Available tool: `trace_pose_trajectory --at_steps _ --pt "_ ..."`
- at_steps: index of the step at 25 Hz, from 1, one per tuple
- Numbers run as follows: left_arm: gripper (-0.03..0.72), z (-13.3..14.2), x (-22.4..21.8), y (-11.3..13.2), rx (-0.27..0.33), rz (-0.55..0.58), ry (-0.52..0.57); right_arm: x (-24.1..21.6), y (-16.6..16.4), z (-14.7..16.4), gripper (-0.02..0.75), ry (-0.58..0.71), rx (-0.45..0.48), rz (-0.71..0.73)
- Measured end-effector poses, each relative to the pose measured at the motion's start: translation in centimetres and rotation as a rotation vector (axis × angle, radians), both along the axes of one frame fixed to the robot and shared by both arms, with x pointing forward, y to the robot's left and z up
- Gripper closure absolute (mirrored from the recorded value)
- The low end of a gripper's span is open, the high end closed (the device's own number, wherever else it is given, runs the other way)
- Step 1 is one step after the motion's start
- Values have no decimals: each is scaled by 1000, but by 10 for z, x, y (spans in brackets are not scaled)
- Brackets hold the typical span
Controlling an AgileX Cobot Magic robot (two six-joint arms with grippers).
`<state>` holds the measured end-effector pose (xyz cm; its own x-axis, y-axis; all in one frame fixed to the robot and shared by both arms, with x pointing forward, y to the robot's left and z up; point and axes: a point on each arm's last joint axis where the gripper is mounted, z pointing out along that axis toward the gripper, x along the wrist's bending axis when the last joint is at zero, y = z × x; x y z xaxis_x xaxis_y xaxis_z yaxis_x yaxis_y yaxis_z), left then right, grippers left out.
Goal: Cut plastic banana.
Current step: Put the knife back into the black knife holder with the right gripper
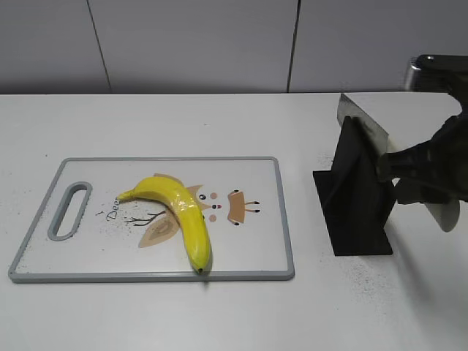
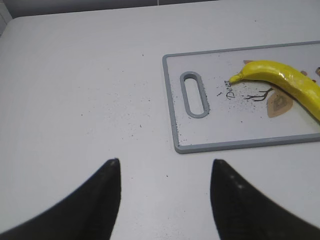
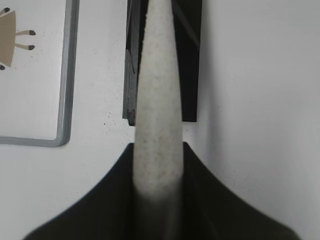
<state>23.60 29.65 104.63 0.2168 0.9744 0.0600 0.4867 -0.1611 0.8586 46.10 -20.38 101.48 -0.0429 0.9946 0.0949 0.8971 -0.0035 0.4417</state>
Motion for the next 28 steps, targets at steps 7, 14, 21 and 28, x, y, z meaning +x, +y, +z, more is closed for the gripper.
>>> trace_pose_trajectory --at_steps 7,14,21,28 --pt "107 0 0 0 0 0 0 4 2 -8 573 29 -11 -1" --pt "69 0 0 0 -4 -3 1 3 4 -9 444 44 18 -16" --pt "69 0 0 -1 -6 -4 1 4 4 -3 126 16 33 -15" --pt "81 0 0 -1 -7 -4 1 -3 0 62 111 -231 99 37"
